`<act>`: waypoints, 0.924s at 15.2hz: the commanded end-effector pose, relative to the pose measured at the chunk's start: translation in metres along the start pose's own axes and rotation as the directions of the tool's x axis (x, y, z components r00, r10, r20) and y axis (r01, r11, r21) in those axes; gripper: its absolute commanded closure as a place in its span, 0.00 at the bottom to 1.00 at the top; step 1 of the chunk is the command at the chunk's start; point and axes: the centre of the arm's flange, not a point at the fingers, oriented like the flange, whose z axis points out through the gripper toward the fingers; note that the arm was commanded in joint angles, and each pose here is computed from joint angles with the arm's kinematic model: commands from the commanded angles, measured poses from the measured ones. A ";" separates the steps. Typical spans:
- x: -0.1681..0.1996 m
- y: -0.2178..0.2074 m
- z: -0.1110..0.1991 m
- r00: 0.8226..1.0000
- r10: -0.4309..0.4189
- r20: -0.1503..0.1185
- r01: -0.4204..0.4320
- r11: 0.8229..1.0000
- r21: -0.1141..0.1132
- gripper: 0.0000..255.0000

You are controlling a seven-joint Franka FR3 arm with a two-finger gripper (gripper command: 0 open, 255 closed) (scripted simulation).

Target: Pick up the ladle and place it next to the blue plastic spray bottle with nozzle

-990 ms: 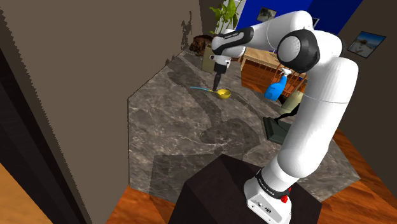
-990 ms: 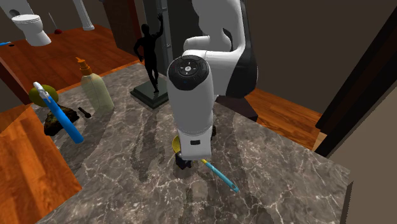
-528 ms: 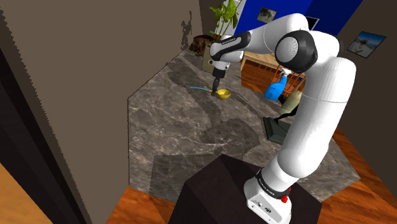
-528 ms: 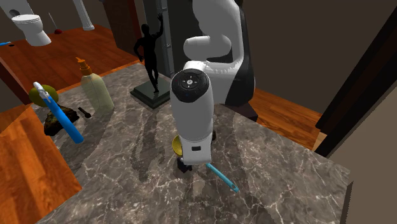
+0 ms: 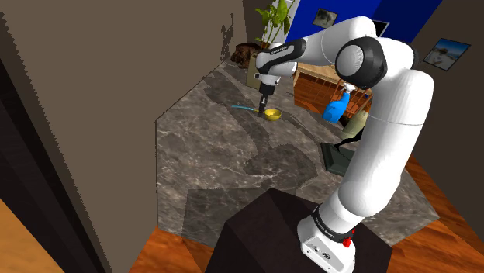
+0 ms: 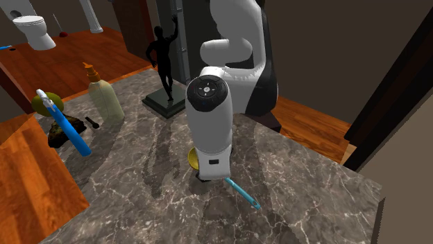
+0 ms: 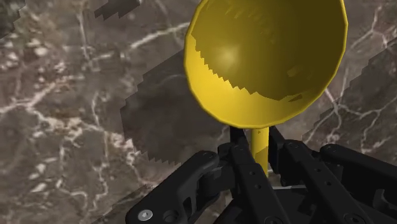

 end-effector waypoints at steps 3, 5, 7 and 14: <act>0.000 0.000 0.001 1.000 0.000 0.001 0.000 1.000 0.001 1.00; 0.000 0.000 0.001 1.000 0.000 0.001 0.000 1.000 0.001 1.00; 0.000 0.000 0.001 1.000 0.000 0.001 0.000 1.000 0.001 1.00; -0.003 -0.006 -0.036 1.000 0.000 0.001 0.000 1.000 0.001 1.00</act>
